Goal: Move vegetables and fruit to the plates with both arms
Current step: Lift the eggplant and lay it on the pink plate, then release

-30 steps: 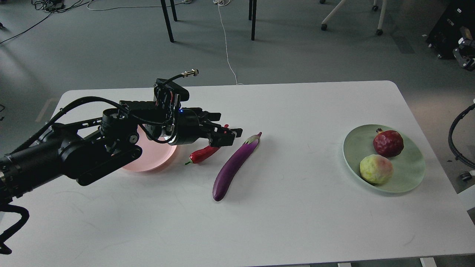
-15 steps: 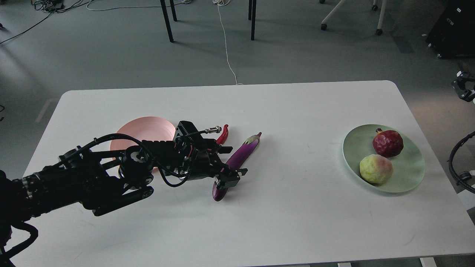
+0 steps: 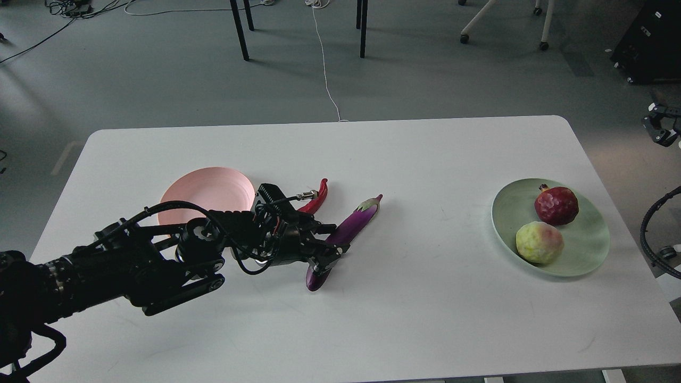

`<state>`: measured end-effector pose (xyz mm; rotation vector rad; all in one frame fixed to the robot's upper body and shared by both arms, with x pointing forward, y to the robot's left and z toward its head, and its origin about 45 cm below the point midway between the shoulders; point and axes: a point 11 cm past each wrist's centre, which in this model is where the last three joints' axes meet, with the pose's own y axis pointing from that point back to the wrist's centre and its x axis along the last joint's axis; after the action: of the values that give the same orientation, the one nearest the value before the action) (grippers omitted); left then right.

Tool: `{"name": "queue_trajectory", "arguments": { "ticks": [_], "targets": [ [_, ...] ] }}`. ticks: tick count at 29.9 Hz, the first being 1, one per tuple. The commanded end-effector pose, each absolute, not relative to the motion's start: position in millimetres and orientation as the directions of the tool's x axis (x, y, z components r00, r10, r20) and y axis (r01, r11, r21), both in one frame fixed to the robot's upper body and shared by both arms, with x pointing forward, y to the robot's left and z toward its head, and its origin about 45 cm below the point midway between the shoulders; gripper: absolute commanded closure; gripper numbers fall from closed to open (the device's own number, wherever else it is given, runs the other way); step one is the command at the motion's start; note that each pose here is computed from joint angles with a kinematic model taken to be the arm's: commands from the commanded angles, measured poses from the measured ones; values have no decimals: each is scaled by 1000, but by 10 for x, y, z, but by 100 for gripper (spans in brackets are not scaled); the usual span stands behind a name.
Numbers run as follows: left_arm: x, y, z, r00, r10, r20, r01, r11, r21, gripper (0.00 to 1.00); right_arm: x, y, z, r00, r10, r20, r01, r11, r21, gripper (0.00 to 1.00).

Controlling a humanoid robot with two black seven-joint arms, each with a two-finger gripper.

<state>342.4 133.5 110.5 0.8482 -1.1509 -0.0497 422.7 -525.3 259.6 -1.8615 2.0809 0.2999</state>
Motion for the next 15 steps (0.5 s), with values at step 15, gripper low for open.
{"name": "queue_trajectory", "arguments": {
  "ticks": [15],
  "targets": [
    [3581, 2760, 2026, 478, -275, 834, -548, 649, 528, 76, 4219, -5287, 2655, -88, -922, -376, -989, 125, -73, 1]
  ]
}}
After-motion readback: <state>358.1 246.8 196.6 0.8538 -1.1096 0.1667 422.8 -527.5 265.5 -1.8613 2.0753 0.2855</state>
